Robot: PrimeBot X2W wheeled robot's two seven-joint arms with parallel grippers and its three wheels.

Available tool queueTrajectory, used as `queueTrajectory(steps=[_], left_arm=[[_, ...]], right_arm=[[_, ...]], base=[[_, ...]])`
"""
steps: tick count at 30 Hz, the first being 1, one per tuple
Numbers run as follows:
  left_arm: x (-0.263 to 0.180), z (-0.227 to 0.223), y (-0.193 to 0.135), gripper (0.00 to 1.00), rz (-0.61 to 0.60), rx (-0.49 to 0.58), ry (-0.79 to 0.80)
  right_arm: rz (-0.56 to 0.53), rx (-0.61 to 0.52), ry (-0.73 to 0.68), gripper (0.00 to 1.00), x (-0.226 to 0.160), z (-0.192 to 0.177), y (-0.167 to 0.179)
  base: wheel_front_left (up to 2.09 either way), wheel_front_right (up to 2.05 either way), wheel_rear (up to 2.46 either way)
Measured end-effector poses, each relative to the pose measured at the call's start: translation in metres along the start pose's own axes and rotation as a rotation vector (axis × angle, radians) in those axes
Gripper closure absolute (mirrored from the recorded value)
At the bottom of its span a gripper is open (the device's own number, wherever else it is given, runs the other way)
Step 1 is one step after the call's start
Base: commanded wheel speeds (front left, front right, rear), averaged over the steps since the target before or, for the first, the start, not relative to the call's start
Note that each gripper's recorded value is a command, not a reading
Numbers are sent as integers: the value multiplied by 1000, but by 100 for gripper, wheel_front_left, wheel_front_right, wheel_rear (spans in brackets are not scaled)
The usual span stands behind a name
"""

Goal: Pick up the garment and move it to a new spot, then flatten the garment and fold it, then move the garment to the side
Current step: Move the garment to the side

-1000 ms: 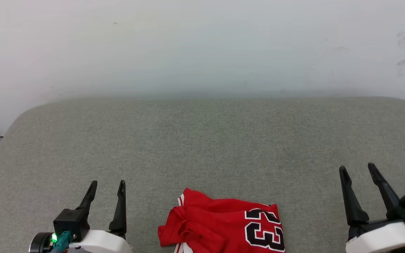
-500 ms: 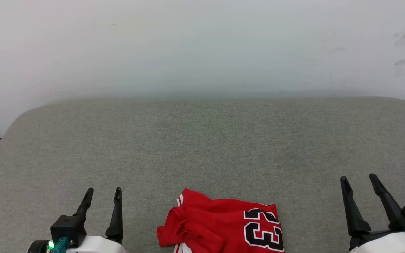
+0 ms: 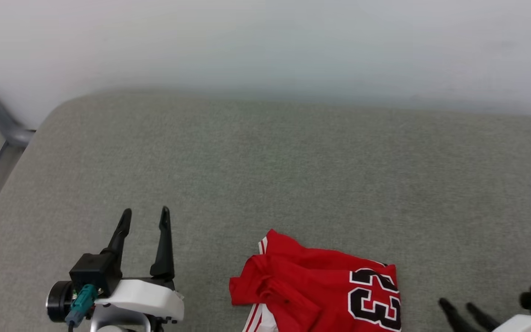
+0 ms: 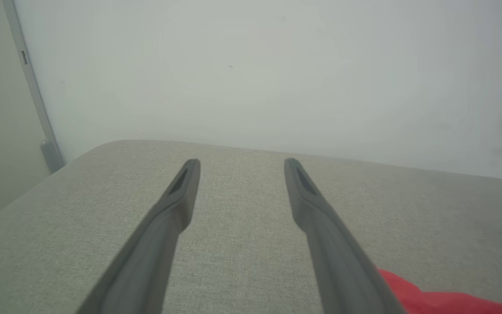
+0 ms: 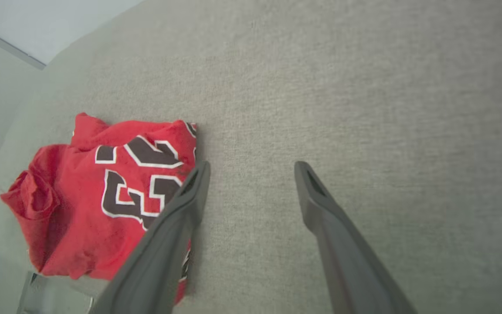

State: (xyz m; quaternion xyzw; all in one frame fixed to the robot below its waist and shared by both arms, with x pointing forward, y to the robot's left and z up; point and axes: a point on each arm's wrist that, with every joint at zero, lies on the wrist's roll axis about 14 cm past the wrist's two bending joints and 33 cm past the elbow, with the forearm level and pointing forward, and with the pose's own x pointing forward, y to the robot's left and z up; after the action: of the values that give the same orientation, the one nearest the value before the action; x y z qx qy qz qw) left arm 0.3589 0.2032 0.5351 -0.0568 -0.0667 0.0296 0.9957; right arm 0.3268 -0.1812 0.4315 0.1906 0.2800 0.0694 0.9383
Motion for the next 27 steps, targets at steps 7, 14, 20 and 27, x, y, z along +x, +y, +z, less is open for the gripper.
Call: queueTrajectory(steps=[7, 14, 20, 27], left_arm=[[11, -10, -1, 0, 10, -20, 18], [20, -24, 3, 0, 28, -25, 50], [25, -36, 7, 0, 39, -26, 74], [25, -31, 6, 0, 27, -21, 58]], right_arm=[[153, 23, 255, 0, 31, -41, 40], [201, 42, 446, 0, 55, -81, 51], [243, 82, 550, 100, 62, -102, 62], [259, 55, 493, 100, 60, -90, 67]], base=[[0, 0, 0], [0, 0, 0], [0, 0, 0], [0, 0, 0]])
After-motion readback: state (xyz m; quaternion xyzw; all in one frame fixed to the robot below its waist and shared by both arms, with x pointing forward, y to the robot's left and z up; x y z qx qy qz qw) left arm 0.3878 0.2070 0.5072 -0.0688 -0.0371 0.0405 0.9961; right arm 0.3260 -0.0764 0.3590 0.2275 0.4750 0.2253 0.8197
